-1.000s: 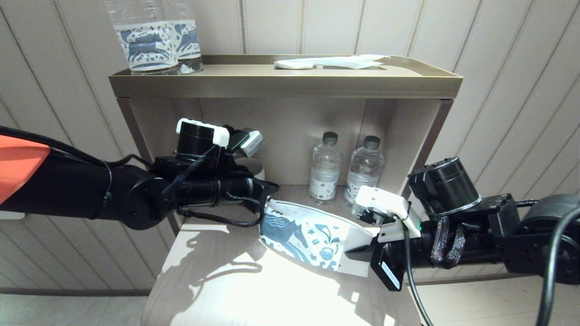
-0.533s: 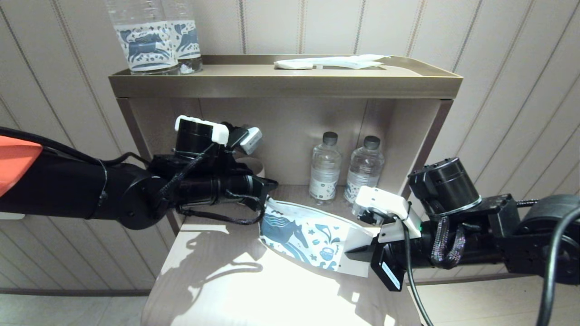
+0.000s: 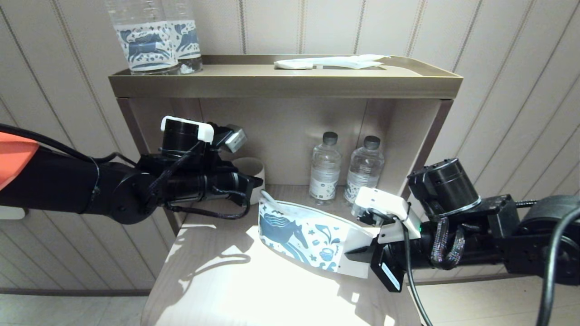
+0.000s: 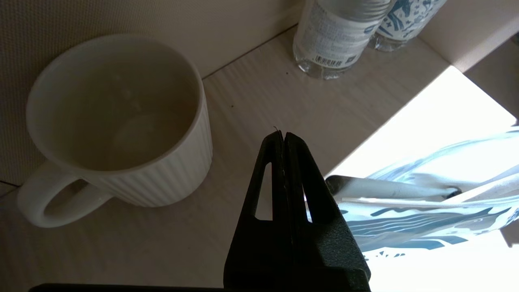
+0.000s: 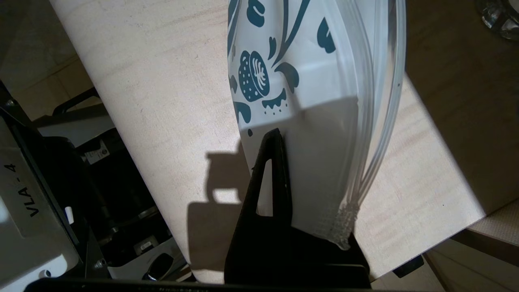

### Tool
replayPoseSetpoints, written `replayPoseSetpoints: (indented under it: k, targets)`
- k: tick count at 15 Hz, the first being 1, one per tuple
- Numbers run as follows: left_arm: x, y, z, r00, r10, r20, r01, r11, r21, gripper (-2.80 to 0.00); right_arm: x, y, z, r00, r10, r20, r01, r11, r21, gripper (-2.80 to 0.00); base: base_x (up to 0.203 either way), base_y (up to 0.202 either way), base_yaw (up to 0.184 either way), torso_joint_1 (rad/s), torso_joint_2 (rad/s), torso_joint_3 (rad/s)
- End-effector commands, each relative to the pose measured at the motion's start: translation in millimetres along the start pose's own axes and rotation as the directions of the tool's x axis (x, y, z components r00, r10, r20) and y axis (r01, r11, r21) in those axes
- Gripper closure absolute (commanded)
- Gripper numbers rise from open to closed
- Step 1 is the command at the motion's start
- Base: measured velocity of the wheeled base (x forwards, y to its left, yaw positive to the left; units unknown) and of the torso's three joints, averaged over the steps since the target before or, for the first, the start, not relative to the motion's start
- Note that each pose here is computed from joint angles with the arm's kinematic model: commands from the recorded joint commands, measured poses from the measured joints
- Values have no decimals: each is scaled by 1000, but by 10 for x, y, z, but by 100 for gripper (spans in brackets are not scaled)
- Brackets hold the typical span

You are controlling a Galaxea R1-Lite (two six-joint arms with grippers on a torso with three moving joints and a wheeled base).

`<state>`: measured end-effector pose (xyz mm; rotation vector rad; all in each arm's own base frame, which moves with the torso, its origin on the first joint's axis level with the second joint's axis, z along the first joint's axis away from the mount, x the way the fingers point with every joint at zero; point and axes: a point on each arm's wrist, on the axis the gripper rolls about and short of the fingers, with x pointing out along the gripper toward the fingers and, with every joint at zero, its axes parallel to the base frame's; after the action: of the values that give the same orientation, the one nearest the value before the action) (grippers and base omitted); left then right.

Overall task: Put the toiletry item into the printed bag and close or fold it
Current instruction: Place the toothbrush in the storage bag

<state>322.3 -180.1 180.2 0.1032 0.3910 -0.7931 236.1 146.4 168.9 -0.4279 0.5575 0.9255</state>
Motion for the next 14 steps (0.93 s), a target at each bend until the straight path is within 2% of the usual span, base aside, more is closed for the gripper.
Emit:
replayPoseSetpoints:
  k: [1,6,10,14]
  targets:
    - [24,5,-56,1000,-7,-18,7,1000,-6,0,12,-2,-5,1000,3,-2,-3,1000,-1,0,0,0,0,0,0,0]
    - [53,-135,-107,999,-41,-35,42,999,8,0,15,1,-4,1000,4,-3,-4,1000,-2,0,0,0,0,0,0,0]
    - [91,-279,-26,997,-68,-23,69,996,57,0,13,2,-3,1000,5,-2,-5,1000,-2,0,0,0,0,0,0,0]
    - [72,-259,-8,998,-61,-16,62,996,66,0,4,4,-1,1000,5,0,-5,1000,-9,0,0,0,0,0,0,0]
